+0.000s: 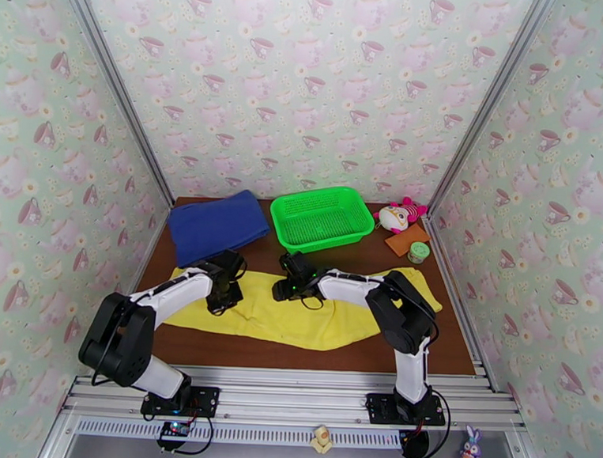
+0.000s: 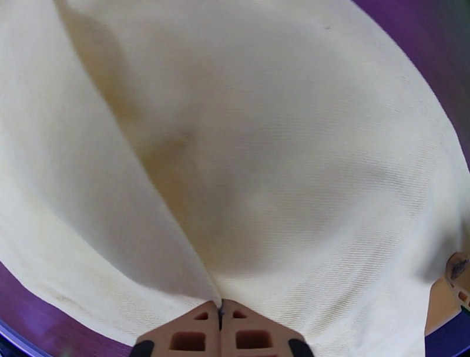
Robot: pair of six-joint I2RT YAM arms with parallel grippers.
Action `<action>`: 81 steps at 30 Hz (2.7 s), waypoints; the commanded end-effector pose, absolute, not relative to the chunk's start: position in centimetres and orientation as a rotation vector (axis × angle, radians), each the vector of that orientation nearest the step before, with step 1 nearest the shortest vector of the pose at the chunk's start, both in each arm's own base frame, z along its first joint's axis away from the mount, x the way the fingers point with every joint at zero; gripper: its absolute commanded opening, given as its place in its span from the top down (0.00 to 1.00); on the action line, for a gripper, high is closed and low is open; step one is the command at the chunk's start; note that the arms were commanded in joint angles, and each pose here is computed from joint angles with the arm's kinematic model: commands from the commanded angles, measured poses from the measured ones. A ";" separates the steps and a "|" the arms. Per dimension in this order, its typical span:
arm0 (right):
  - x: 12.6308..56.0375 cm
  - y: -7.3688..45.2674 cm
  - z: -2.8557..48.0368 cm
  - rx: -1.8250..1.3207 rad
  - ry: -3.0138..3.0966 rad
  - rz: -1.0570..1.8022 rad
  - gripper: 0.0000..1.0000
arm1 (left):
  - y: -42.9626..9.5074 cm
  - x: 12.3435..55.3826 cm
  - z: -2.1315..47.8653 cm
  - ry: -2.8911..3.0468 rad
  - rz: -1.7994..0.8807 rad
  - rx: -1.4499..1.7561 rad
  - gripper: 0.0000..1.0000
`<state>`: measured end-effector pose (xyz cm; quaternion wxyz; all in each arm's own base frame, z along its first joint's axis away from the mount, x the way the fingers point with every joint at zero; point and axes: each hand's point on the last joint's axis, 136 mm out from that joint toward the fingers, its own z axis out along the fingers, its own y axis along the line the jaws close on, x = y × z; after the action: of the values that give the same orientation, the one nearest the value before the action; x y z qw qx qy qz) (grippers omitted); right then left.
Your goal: Fold and stack the trousers
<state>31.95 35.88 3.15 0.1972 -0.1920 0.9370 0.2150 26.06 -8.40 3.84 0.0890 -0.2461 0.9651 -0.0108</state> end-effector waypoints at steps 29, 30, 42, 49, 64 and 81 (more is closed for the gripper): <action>31.9 33.5 0.1 -0.460 2.695 0.611 0.43 | -0.8 25.7 12.6 2.489 0.143 -0.715 0.00; 31.8 33.6 0.2 -0.462 2.688 0.620 0.43 | -0.4 27.0 11.9 2.544 0.177 -0.709 0.00; 31.3 34.8 -0.8 -0.497 2.697 0.718 0.43 | 5.3 32.9 4.1 2.701 0.253 -1.025 0.54; 31.3 34.9 -1.2 -0.518 2.700 0.726 0.43 | 5.9 33.1 2.3 2.727 0.289 -1.053 0.50; 32.2 32.9 -1.4 -0.428 2.714 0.719 0.43 | 7.0 27.9 4.5 2.626 0.242 -1.169 0.98; 32.7 32.4 -1.4 -0.395 2.723 0.721 0.43 | 8.6 21.2 7.6 2.429 0.163 -1.347 0.75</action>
<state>33.53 36.15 3.36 0.1980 -0.1746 0.9123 0.3131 23.22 8.12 8.16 0.1997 -0.4601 0.8640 0.0444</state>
